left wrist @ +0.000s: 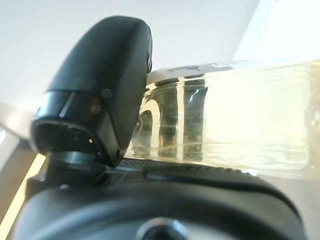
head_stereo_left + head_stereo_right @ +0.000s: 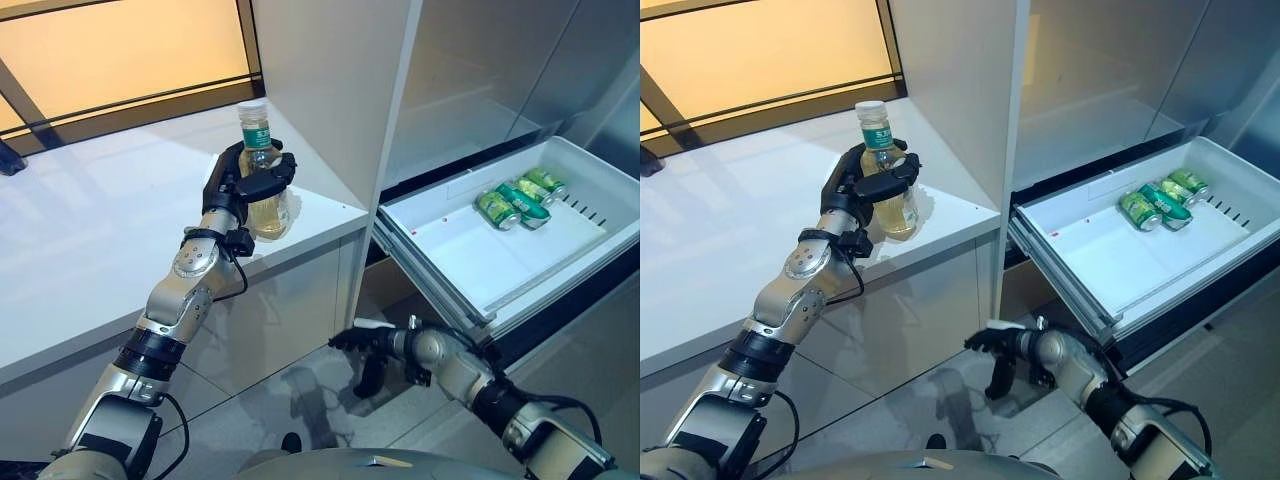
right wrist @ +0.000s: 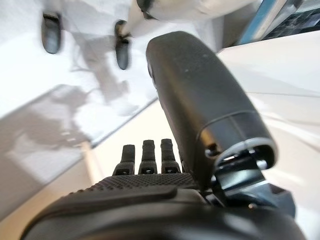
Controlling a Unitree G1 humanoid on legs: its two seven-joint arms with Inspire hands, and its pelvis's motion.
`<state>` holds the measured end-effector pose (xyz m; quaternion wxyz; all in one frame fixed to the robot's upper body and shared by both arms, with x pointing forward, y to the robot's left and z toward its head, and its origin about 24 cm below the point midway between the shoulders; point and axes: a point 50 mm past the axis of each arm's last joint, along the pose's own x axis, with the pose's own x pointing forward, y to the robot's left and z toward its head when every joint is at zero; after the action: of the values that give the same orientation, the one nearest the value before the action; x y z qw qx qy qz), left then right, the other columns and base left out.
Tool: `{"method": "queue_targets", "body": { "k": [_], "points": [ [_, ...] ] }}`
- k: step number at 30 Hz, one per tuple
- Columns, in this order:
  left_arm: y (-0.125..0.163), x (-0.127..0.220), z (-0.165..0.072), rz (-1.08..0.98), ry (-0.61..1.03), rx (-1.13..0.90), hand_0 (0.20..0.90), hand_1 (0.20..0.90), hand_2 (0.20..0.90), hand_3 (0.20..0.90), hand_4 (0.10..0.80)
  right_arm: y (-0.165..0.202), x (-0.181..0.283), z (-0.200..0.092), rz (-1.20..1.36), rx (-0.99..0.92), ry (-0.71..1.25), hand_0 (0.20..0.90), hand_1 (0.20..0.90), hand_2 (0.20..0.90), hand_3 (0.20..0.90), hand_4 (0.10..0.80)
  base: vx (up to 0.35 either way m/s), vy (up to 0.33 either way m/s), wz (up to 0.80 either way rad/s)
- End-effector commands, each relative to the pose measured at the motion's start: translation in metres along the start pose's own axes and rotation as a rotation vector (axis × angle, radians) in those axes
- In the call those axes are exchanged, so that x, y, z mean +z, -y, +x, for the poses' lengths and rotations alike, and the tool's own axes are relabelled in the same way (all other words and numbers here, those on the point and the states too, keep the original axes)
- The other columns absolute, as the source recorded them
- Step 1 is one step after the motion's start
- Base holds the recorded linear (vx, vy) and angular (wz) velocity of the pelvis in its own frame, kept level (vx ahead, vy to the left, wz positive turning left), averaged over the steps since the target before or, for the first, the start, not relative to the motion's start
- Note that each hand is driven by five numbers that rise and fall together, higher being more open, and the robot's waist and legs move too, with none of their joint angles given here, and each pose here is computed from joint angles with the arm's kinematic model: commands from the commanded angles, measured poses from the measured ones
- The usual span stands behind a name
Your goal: Put drinks into fridge and close the fridge
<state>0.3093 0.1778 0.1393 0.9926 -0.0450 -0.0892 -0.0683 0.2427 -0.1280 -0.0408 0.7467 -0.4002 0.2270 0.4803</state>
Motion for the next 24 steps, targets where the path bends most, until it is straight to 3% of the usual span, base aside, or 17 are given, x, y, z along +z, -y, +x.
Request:
{"method": "queue_targets", "body": {
  "k": [1, 4, 10, 18, 24],
  "points": [
    [0.03, 0.122, 0.01, -0.011, 0.572, -0.184, 0.3, 0.3, 0.3, 0.2, 0.1, -0.01, 0.05, -0.001, -0.089, 0.081, 0.273, 0.9, 0.9, 0.9, 0.9, 0.8, -0.038, 0.023, 0.05],
    [0.034, 0.126, 0.008, -0.023, 0.576, -0.216, 0.3, 0.3, 0.3, 0.2, 0.1, -0.01, 0.082, -0.01, -0.111, 0.098, 0.408, 0.9, 0.9, 0.9, 0.9, 0.8, -0.013, 0.023, 0.08],
    [0.038, 0.125, -0.004, -0.03, 0.618, -0.3, 0.3, 0.3, 0.3, 0.2, 0.1, 0.027, 0.134, -0.054, -0.162, 0.085, 0.689, 0.9, 0.9, 0.9, 0.9, 0.8, -0.026, 0.022, 0.03],
    [0.027, 0.122, -0.021, -0.055, 0.684, -0.33, 0.3, 0.3, 0.3, 0.2, 0.1, 0.062, 0.158, -0.115, -0.103, 0.088, 1.025, 0.9, 0.9, 0.9, 0.9, 0.8, -0.006, 0.003, 0.0],
    [0.009, 0.13, -0.03, -0.048, 0.765, -0.325, 0.3, 0.3, 0.3, 0.2, 0.1, 0.081, 0.151, -0.151, 0.016, 0.011, 1.235, 0.9, 0.9, 0.9, 0.9, 0.8, 0.0, 0.0, 0.0]
  ]
}}
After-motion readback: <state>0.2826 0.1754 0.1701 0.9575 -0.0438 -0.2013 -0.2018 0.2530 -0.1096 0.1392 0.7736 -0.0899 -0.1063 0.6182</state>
